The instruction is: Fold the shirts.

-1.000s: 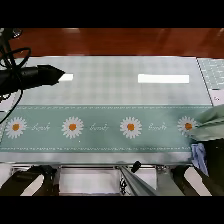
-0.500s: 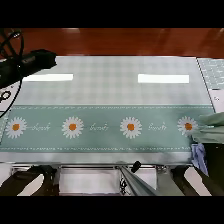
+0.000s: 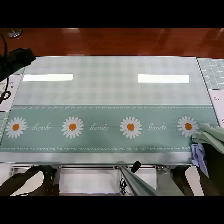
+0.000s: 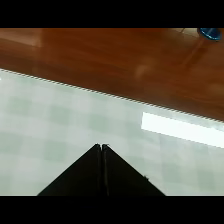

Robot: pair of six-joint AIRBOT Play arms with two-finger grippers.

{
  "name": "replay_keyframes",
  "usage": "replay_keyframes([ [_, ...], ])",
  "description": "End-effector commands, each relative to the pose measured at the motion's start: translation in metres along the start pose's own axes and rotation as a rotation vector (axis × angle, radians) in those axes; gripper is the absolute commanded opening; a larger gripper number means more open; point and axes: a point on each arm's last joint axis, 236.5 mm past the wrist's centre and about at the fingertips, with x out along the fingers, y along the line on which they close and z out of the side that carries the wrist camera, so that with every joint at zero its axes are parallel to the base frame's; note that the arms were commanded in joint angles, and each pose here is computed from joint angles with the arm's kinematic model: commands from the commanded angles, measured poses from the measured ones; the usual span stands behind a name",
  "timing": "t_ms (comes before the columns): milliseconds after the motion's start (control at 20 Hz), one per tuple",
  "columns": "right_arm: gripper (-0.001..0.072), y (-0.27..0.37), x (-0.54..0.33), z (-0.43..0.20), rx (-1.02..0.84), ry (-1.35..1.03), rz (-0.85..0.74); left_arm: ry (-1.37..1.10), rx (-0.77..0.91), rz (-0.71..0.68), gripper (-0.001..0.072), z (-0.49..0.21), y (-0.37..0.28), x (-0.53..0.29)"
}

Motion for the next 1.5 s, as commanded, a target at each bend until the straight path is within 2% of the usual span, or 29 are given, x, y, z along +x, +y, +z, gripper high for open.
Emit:
replay_keyframes([
  [0,0.0026,-0.03,0.037,-0.05,0.053,0.184,-0.085,-0.022,-0.022,0.064,0.0018,0.008,0.033,-0.003],
  [300,0.0031,-0.037,0.078,-0.089,0.114,0.341,-0.076,-0.022,-0.033,0.087,0.0018,0.009,0.046,-0.003],
  [350,0.0108,-0.039,0.082,-0.09,0.11,0.342,-0.08,-0.021,-0.033,0.087,0.0018,0.009,0.046,-0.003],
  [400,0.0319,-0.04,0.086,-0.092,0.117,0.346,-0.084,-0.021,-0.033,0.087,0.0018,0.009,0.046,-0.003],
  [450,0.0496,-0.041,0.089,-0.09,0.118,0.335,-0.082,-0.02,-0.033,0.087,0.0018,0.008,0.046,-0.003],
  [550,0.0497,-0.034,0.094,-0.076,0.138,0.282,-0.041,-0.007,0.012,0.084,0.0019,0.006,0.045,-0.003],
  [650,0.048,0.011,0.093,-0.033,0.134,0.191,0.188,0.042,0.047,0.067,0.0019,-0.006,0.041,-0.003],
  [750,0.0465,0.065,0.063,0.025,0.039,0.054,0.44,0.178,0.141,-0.005,0.0021,-0.038,0.02,-0.005],
  [800,0.042,0.093,0.04,0.048,-0.025,-0.011,0.542,0.284,0.191,-0.071,0.0048,-0.062,0.002,-0.011],
  [850,0.042,0.12,0.016,0.068,-0.121,-0.084,0.611,0.38,0.215,-0.135,0.0287,-0.084,-0.017,-0.019],
  [900,0.0423,0.145,-0.003,0.078,-0.217,-0.136,0.643,0.457,0.219,-0.19,0.0591,-0.1,-0.036,-0.028],
  [1000,0.0534,0.2,-0.029,0.08,-0.424,-0.199,0.672,0.571,0.218,-0.266,0.0606,-0.125,-0.073,-0.044],
  [1050,0.0555,0.226,-0.038,0.074,-0.526,-0.218,0.679,0.619,0.256,-0.269,0.0606,-0.134,-0.085,-0.051],
  [1100,0.0558,0.251,-0.046,0.065,-0.627,-0.229,0.682,0.677,0.308,-0.231,0.0606,-0.145,-0.089,-0.059],
  [1150,0.0608,0.274,-0.052,0.054,-0.716,-0.227,0.688,0.74,0.356,-0.165,0.0606,-0.154,-0.086,-0.068],
  [1200,0.0608,0.292,-0.054,0.041,-0.787,-0.212,0.691,0.804,0.389,-0.078,0.0606,-0.161,-0.081,-0.077],
  [1300,0.0608,0.318,-0.059,0.018,-0.907,-0.193,0.69,0.868,0.442,0.016,0.0683,-0.17,-0.08,-0.089],
  [1350,0.0609,0.328,-0.062,0.011,-0.949,-0.201,0.692,0.882,0.461,0.006,0.0705,-0.175,-0.087,-0.091],
  [1450,0.0607,0.343,-0.07,0.002,-0.998,-0.238,0.701,0.918,0.475,-0.008,0.0705,-0.187,-0.095,-0.094],
])
